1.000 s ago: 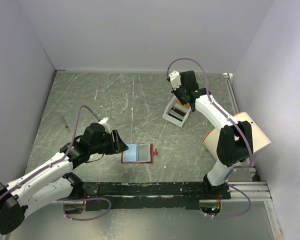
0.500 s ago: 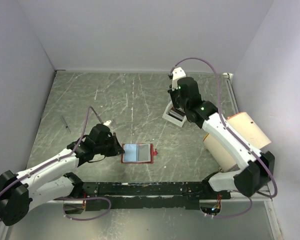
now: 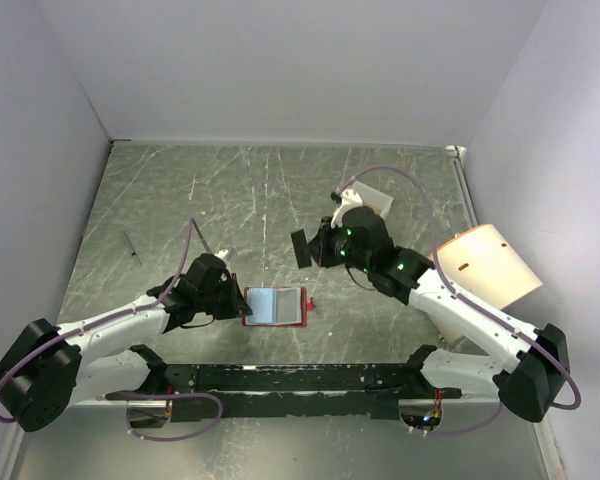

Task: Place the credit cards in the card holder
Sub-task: Insert the credit card into the card holder.

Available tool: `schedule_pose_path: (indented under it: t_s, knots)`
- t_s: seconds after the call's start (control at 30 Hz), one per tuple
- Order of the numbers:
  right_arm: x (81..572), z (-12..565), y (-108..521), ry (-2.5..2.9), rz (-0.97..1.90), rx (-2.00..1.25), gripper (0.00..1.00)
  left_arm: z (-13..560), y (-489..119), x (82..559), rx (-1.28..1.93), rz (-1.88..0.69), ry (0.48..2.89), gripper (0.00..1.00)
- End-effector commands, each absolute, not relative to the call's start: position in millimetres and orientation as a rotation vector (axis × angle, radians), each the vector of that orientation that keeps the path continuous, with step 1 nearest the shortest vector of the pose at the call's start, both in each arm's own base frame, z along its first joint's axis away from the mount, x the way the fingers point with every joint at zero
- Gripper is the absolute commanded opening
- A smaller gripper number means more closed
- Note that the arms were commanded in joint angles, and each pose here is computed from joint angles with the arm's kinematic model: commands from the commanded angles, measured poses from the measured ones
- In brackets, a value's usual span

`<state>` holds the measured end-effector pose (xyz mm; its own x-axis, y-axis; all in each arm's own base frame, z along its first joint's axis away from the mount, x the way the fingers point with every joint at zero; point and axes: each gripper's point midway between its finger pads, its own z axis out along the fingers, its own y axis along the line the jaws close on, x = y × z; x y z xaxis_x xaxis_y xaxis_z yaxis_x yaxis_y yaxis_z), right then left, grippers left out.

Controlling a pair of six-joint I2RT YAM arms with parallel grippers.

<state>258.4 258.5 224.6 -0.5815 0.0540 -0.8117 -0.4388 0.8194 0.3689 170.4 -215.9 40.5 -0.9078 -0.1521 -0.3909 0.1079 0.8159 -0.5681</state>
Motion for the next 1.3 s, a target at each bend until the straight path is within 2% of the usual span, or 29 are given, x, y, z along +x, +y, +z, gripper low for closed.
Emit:
schedule_pose_path:
  t_s: [0.0, 0.27, 0.57, 1.27]
  knots:
    - [225.4, 200.7, 281.9, 2.156, 0.975, -0.13, 0.0, 39.2, -224.9, 169.2, -0.009, -0.907, 2.556, 0.07]
    - [201.6, 142.6, 290.6, 2.275, 1.107, 0.007, 0.0, 27.2, -220.2, 163.1, -0.044, -0.897, 2.587, 0.07]
    - [191.4, 104.0, 298.9, 2.343, 1.158, 0.103, 0.0, 22.8, -217.1, 157.8, -0.064, -0.893, 2.607, 0.09]
    - [193.4, 56.5, 309.5, 2.425, 1.153, 0.141, 0.0, 20.8, -211.6, 156.3, -0.07, -0.863, 2.61, 0.11]
